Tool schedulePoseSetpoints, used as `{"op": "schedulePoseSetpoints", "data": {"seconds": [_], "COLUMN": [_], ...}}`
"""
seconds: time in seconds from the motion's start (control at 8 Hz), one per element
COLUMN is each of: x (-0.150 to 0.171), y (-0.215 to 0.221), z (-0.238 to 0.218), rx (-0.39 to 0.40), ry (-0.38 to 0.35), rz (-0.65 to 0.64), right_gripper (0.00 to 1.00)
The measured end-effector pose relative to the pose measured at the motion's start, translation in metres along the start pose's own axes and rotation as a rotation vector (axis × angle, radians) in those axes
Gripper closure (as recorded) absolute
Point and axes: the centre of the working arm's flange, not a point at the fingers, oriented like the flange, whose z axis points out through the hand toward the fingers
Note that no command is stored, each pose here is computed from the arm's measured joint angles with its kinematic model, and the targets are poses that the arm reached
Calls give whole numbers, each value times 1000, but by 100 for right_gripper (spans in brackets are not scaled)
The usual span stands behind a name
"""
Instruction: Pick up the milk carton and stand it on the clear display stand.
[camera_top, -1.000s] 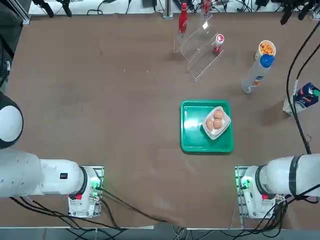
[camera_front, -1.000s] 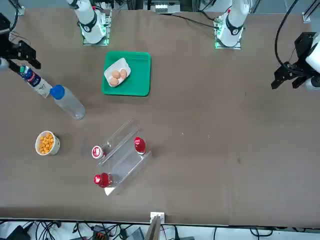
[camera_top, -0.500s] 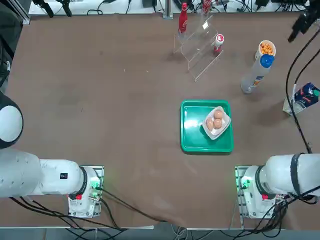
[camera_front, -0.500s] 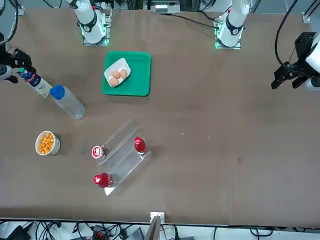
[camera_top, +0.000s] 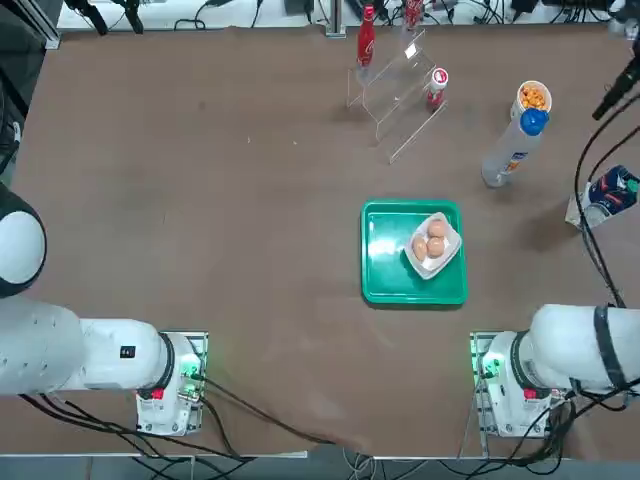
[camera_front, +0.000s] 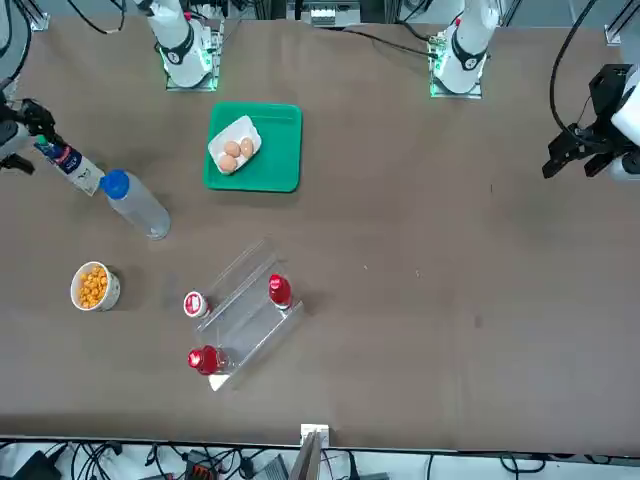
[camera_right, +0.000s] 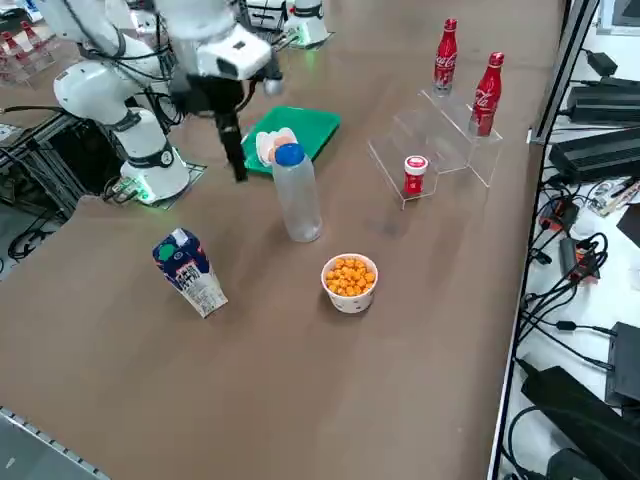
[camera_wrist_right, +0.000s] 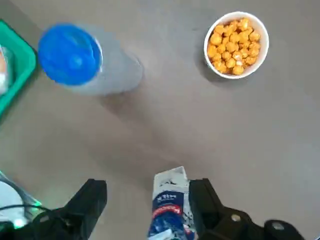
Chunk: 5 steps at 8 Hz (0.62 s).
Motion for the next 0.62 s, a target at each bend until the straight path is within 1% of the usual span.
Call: {"op": "schedulePoseSetpoints", "data": {"seconds": [0.62], "x": [-74], "y": [16], "z": [43], "rx": [-51], "ry": [23], "rz": [-220], "right_gripper": [0]}}
